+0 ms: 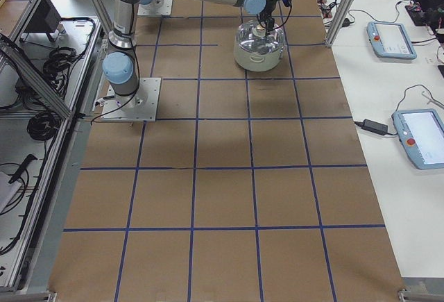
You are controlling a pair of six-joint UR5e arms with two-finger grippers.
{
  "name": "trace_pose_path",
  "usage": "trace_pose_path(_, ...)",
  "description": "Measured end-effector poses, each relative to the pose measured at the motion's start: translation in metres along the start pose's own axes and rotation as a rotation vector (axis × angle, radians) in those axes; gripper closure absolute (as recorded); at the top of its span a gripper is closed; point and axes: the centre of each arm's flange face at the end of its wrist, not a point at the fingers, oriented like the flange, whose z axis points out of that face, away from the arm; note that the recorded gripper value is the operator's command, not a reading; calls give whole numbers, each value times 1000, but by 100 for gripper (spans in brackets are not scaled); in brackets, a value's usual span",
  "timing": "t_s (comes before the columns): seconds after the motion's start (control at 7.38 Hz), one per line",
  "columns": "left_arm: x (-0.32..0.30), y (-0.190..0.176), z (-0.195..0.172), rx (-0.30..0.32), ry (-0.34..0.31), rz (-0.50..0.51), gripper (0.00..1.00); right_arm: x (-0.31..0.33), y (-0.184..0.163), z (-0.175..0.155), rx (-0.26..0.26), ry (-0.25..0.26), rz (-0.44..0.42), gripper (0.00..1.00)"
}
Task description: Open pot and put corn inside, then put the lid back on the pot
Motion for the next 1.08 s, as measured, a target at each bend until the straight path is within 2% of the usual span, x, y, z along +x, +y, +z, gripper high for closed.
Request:
trace_pose_path(0.41, 0, 0, 1, -1, 0, 2, 0, -13, 1, 7, -9, 6, -13, 9)
trace_pose_path(0.68, 0, 0, 1, -1, 0, 2, 0, -16, 2, 8, -10, 8, -16, 31)
trace_pose_path(1.08, 0, 1, 1, -1, -1, 3, 0, -17, 4, 9, -21, 10, -13, 49)
